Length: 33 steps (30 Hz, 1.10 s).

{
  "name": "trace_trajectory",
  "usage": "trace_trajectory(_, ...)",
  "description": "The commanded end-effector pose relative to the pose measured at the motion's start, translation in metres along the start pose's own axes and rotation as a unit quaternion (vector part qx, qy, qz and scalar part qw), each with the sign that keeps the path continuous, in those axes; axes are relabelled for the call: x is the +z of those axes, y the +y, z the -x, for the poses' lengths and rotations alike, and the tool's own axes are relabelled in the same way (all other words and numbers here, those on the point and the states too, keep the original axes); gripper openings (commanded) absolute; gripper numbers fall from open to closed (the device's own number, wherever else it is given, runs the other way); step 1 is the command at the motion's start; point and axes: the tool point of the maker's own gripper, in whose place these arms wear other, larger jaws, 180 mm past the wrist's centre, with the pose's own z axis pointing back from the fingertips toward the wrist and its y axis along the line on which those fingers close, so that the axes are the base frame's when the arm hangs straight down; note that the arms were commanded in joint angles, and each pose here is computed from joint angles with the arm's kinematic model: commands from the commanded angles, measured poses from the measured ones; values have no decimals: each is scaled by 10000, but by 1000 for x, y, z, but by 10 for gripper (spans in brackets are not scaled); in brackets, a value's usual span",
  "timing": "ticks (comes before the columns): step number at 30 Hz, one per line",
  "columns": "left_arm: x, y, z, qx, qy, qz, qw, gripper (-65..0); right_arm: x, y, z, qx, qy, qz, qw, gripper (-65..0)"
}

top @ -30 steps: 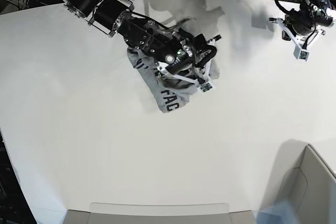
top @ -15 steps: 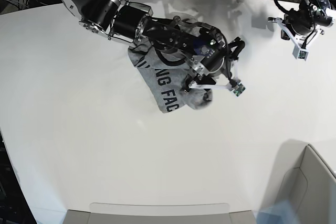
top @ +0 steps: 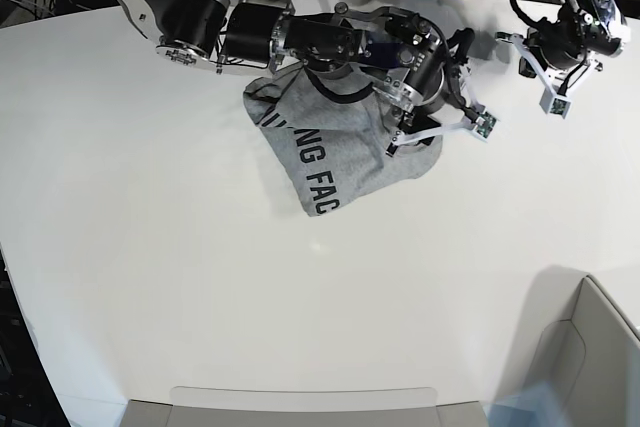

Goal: Fold the T-shirt properly
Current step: 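Fold the pinched end with the right gripper over toward the left gripper, then release the shirt with the right gripper and lift it away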

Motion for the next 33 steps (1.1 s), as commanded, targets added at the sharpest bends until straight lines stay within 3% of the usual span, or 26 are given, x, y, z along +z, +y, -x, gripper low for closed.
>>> trace_trajectory(1,6,4,-9,-62,-168,-67,9998,-650,15,-22,-28,-91,-516,321,9981,-385)
trace_trajectory(6,7,4,-26,-101,-391,-71,9992,-650,47,-85,-35,-778,-1020,1045,9862,-403)
trace_trajectory(8,6,-1,-33,-52,-511,-21,9987,-650,50,-105,-21,-981,-828,1217,9842,-444)
trace_trajectory(14,26,-31,-67,-85,-1208,25,9926,-650,56,-153,49,-1613,-109,1655,9729,-646)
trace_trajectory(17,27,-45,-73,-23,-1349,151,9907,-650,61,-177,85,-1867,193,1921,9633,-650)
trace_trajectory(26,15,-120,-94,-796,-1422,1034,9812,-650,104,-261,175,-1614,1012,2492,9495,-650)
trace_trajectory(30,19,-159,-107,-987,-1771,1490,9678,-650,117,-276,208,-1548,1327,2535,9456,-650)
trace_trajectory(33,22,-201,-108,-1283,-1938,2013,9516,-650,119,-282,233,-1785,1589,2552,9369,-650)
